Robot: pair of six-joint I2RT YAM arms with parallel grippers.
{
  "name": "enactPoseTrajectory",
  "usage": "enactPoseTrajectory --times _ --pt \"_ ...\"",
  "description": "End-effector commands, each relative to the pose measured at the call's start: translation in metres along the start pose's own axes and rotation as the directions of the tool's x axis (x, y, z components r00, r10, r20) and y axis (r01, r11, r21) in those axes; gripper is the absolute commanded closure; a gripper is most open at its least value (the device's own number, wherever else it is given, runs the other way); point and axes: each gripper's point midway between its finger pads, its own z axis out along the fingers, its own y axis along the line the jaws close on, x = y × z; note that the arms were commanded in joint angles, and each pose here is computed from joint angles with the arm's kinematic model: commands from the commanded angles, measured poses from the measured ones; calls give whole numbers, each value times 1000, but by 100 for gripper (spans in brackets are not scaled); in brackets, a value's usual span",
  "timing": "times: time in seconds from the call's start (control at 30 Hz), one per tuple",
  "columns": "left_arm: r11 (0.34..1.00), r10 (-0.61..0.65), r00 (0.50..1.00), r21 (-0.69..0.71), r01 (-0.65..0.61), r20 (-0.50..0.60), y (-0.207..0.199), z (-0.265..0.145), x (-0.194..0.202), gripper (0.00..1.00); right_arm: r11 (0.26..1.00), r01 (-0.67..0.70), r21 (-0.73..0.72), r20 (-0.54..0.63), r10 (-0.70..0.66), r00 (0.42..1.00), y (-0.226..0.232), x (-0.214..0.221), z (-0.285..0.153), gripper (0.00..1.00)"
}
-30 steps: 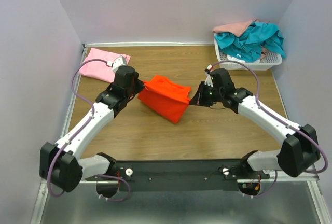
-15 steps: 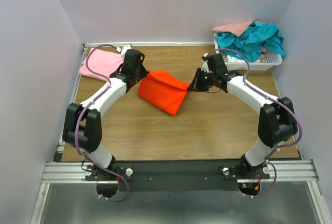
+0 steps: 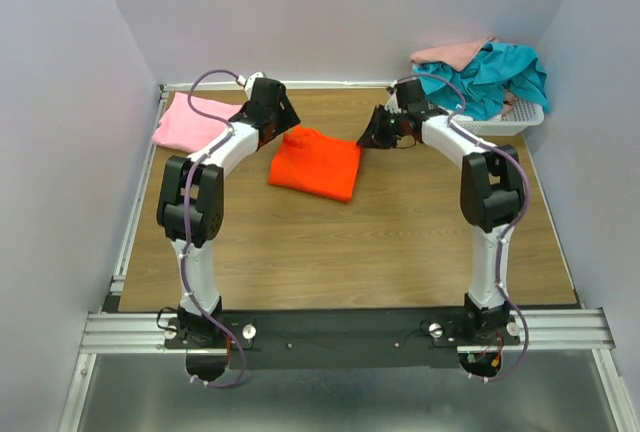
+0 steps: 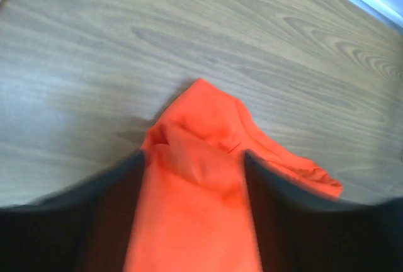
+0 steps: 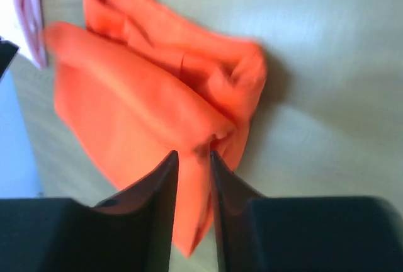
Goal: Fold and stack the t-shirts
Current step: Fold the tshirt
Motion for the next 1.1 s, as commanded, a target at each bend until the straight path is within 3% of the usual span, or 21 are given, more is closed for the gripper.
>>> enactPoseTrajectory --times 0.0,0.03,0.07,0.2,0.3,0.47,0.6,0.73,1.07 --pt "1000 11 999 13 -12 51 -9 1 -31 8 993 79 -84 49 -76 996 16 -41 6 39" --pt "1000 14 999 5 -15 46 -8 0 -32 2 991 94 -97 55 -89 995 20 -44 4 26" --pt "1000 22 999 6 -23 48 -9 -2 -35 2 988 107 -109 71 -99 993 26 -48 -3 0" --pt "997 21 999 68 -23 38 -17 -17 -30 2 982 145 -121 102 -133 986 40 -47 -29 0" --pt "989 33 999 147 -34 9 -28 -30 -11 2 978 150 -146 52 -144 988 41 -19 -34 0" --pt "958 77 992 283 -47 -95 -45 -46 38 2 940 201 -275 -34 -219 975 80 47 -37 0" --pt "949 89 986 314 -41 -140 -44 -48 63 2 934 198 -296 -72 -229 971 82 66 -23 0" --pt "960 112 974 273 -55 -197 -24 -36 94 2 935 227 -273 -59 -252 966 70 57 7 0" --pt "988 112 961 132 -80 -252 26 -23 129 2 964 225 -142 -64 -236 970 16 41 65 0"
